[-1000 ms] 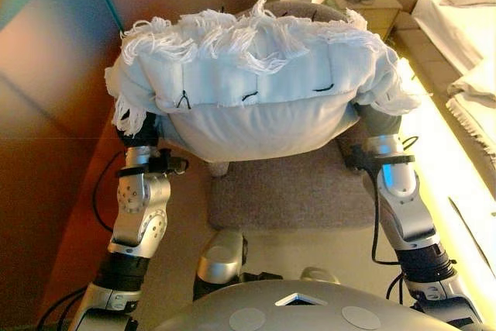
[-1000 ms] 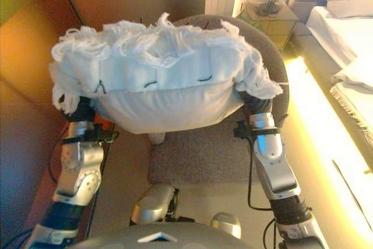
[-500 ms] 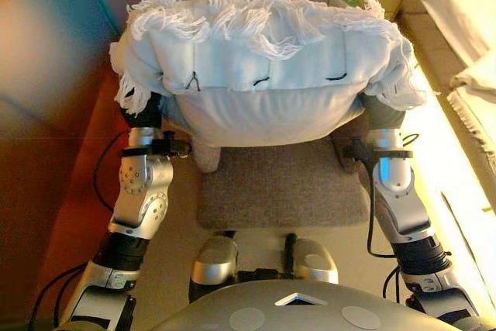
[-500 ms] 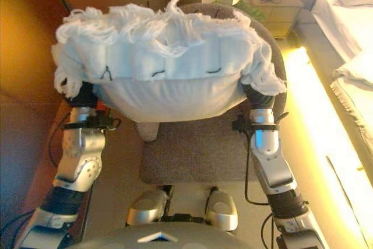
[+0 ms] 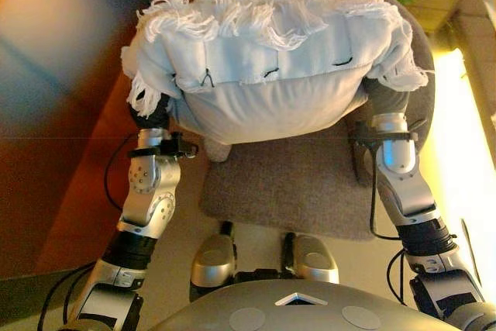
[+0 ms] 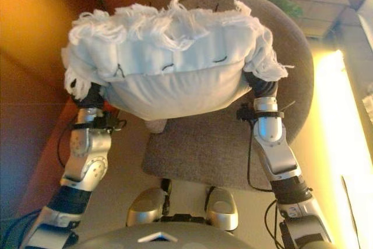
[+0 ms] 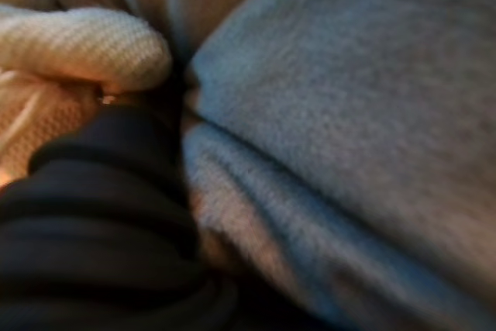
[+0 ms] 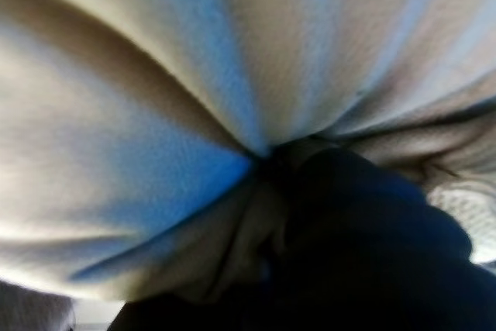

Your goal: Pick up the cushion and take it to the sofa

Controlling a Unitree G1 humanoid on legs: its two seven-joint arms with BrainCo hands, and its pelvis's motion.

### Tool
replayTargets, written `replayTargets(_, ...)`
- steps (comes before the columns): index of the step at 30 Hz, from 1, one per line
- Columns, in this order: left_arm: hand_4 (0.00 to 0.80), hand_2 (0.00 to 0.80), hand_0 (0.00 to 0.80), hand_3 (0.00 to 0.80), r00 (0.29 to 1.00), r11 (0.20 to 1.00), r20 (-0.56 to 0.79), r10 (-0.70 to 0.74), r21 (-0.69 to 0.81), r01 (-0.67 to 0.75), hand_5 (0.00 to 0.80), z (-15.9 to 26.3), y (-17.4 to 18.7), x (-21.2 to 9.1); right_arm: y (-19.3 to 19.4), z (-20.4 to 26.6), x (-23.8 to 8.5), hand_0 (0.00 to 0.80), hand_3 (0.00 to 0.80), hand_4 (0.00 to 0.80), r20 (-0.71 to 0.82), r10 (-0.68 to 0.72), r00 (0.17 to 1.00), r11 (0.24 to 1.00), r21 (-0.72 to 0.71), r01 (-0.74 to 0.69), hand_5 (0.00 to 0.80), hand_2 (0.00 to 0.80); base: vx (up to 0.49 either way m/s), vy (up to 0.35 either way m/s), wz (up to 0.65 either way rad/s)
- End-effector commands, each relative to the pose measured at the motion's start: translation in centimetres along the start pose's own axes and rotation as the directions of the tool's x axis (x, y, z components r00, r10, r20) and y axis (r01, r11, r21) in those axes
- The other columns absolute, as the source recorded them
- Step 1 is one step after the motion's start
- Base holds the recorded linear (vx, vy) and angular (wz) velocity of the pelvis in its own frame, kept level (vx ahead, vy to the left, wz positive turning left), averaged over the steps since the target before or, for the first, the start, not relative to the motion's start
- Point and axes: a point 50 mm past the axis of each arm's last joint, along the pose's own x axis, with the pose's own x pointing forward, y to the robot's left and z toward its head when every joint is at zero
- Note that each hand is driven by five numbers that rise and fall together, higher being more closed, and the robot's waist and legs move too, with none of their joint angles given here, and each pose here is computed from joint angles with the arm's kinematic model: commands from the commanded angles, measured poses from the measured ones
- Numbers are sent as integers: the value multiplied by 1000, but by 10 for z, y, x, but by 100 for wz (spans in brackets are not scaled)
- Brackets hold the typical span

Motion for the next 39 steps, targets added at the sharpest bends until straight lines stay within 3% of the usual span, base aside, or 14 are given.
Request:
replayTargets(1,800,800,800,800,973,982,162,-166,-62,178,800,20,-48,21,26,28,18,800,800,800,134,113,985,990,68,-123,800,800,100,71,11)
replayTargets(6,800,800,800,800,981,981,-31,-192,-2,192,800,-19,-56,30,30,3,16,800,800,800,9,46,999,995,84,-46,800,800,71,16,0)
replayTargets(10,800,800,800,800,950,958,-154,-272,46,282,800,-39,-70,52,40,-10,25,800,800,800,-53,-47,997,994,96,52,800,800,-89,-3,0)
replayTargets(21,800,800,800,800,911,913,-191,-365,117,390,800,-38,-94,93,30,-12,47,800,800,800,-76,-208,975,970,110,216,800,800,-121,-5,-28)
replayTargets(32,800,800,800,800,899,921,-296,-321,125,370,800,-46,-100,117,10,-33,73,800,800,800,-231,-142,962,982,92,167,800,800,11,-5,-37)
replayTargets(39,800,800,800,800,903,927,-339,-264,169,334,800,-40,-102,140,4,-30,106,800,800,800,-316,-63,947,991,93,96,800,800,-51,-35,-12)
